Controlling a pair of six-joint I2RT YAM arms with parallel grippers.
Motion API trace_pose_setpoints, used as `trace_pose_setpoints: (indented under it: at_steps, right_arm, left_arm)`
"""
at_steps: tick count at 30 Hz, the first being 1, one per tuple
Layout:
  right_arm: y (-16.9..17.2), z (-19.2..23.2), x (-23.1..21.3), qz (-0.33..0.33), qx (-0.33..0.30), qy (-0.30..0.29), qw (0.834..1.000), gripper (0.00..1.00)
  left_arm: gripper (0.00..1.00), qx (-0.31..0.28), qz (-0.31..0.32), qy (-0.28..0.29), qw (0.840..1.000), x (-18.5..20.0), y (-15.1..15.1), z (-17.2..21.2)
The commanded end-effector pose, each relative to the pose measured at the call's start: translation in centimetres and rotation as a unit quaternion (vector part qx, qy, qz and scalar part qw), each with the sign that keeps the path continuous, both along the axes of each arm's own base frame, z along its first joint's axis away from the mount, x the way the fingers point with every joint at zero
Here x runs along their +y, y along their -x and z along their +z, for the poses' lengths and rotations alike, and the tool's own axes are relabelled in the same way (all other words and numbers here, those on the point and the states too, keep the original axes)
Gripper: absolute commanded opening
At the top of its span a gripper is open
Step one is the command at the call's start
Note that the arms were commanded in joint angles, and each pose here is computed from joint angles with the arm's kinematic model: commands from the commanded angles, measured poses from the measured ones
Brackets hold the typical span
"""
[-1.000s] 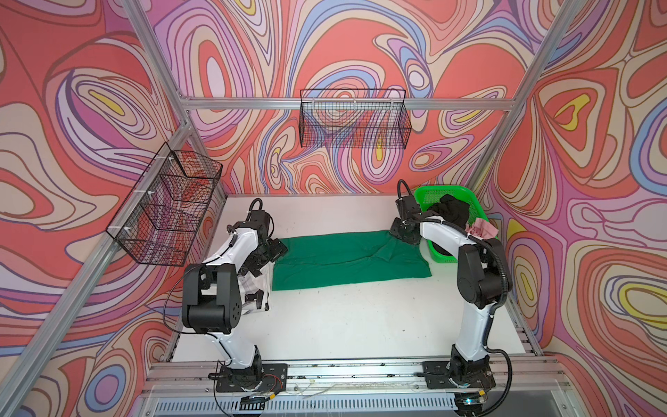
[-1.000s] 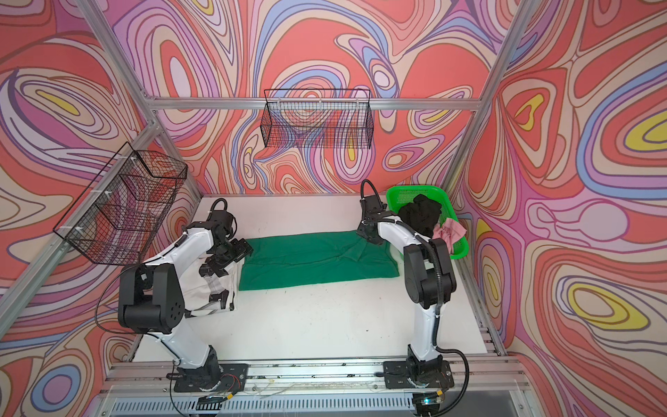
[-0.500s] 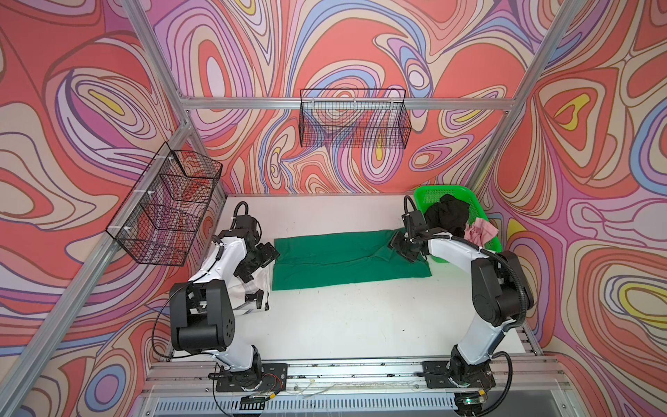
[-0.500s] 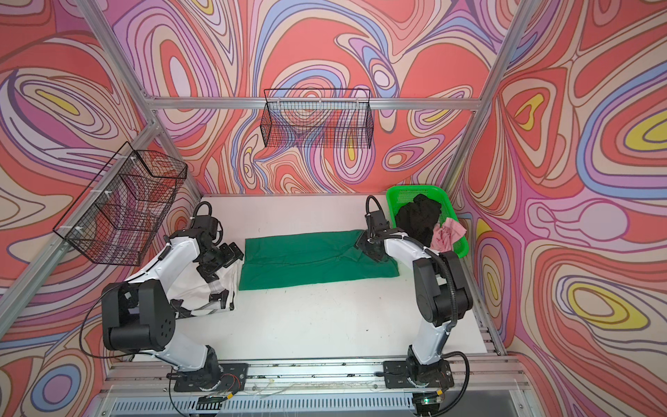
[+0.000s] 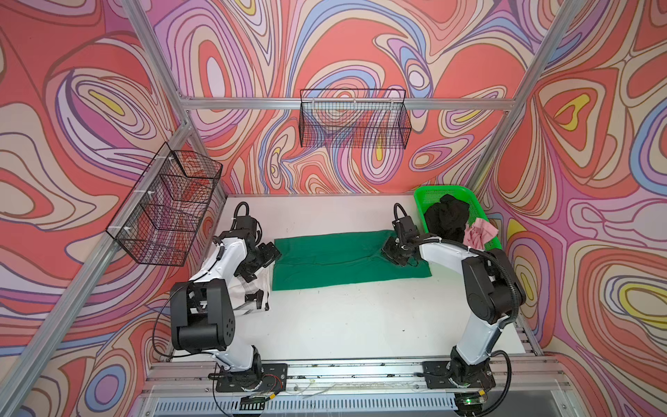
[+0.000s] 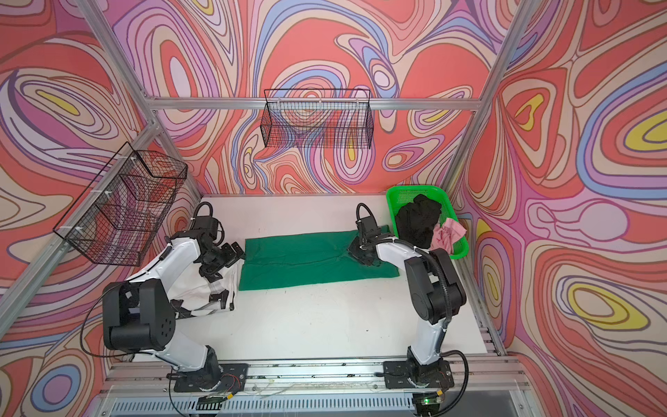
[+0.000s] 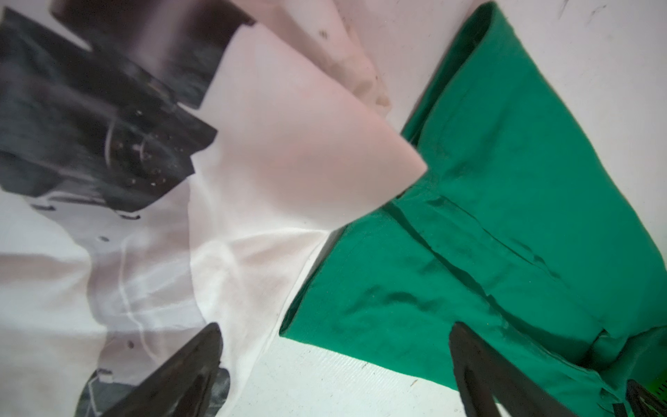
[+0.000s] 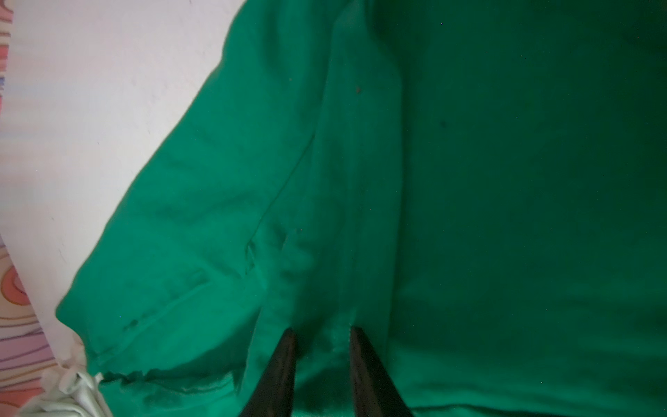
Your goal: Fold and stack the t-shirts
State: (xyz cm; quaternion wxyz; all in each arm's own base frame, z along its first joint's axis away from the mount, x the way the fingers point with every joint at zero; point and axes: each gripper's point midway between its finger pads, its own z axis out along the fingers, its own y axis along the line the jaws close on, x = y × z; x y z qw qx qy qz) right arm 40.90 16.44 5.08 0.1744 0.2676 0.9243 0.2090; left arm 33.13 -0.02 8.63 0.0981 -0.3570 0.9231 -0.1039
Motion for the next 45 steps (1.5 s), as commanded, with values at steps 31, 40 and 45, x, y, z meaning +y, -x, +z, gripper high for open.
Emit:
trace_pose_setpoints:
  at_steps: [31, 40, 45]
  right_arm:
    - [-0.1, -0.3, -0.4, -0.001, -0.004, 0.023, 1.0, 0.03]
    - [-2.5, 1.1, 1.0, 0.013, -0.023, 0.008, 1.0, 0.0]
    - [-4.2, 1.5, 1.7, 0.02, -0.031, 0.006, 0.999, 0.0]
  left_arm:
    - [1.0, 0.006, -0.009, 0.032, 0.999, -1.0, -0.1, -1.1]
    - [1.0, 0.008, -0.011, 0.036, 0.999, -1.1, -0.1, -1.2]
    - [1.0, 0.007, -0.012, 0.036, 0.999, -1.1, -0.2, -1.2]
